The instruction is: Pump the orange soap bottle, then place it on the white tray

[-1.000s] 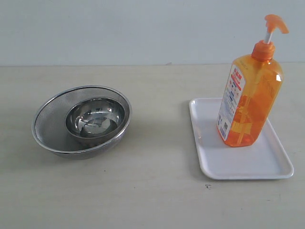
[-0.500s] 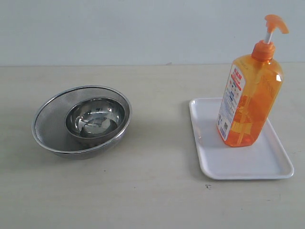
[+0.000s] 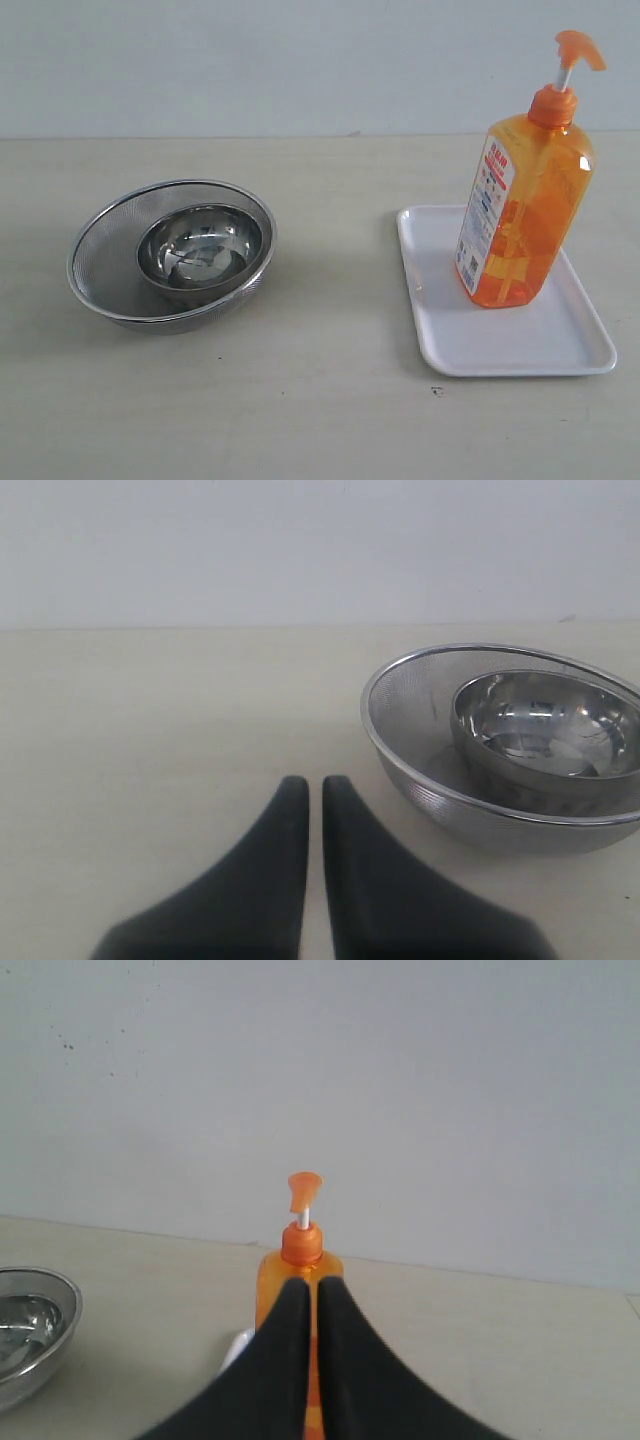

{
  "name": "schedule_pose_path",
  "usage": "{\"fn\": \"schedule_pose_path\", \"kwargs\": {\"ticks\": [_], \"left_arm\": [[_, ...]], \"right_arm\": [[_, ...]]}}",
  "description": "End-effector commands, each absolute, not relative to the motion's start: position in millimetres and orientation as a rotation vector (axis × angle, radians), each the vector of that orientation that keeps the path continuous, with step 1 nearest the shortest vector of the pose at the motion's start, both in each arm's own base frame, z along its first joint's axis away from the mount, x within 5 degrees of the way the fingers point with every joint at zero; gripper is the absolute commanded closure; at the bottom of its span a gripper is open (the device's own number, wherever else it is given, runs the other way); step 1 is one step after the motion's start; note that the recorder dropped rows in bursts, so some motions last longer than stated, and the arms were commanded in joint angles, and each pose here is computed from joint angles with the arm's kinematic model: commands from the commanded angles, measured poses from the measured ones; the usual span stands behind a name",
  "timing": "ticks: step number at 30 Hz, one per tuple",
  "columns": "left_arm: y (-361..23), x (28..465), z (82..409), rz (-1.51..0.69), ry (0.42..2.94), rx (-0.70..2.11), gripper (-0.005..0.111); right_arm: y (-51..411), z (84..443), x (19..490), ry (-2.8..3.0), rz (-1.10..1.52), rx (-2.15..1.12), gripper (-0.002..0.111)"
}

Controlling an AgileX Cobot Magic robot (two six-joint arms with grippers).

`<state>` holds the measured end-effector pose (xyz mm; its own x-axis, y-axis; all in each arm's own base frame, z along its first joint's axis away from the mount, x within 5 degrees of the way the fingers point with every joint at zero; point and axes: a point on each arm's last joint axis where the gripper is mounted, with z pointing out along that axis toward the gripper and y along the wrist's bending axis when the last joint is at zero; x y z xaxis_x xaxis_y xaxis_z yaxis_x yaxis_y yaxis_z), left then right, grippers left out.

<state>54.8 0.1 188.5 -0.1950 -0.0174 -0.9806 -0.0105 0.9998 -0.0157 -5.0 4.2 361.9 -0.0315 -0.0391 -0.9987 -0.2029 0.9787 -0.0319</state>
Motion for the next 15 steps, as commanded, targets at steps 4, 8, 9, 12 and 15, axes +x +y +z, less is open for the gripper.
{"fn": "schedule_pose_path", "kwargs": {"ticks": [4,8,9,12,15], "left_arm": [[0.0,54.8,187.8,-0.011,1.764,-0.026,0.102],[0.0,54.8,187.8,-0.011,1.764,-0.026,0.102],[0.0,54.8,187.8,-0.011,1.764,-0.026,0.102],[0.0,54.8,187.8,-0.011,1.764,-0.026,0.102],[0.0,54.8,187.8,-0.011,1.764,-0.026,0.102]], "right_arm": [[7.7,310.9,34.4,1.557,0.103,-0.175,0.108],[9.1,277.2,49.0,1.573,0.082,-0.183,0.108],[9.4,269.8,51.5,1.577,0.081,-0.182,0.108],[9.8,253.8,55.9,1.594,0.064,-0.197,0.108],[8.6,240.2,58.5,1.61,0.034,-0.189,0.108]]}}
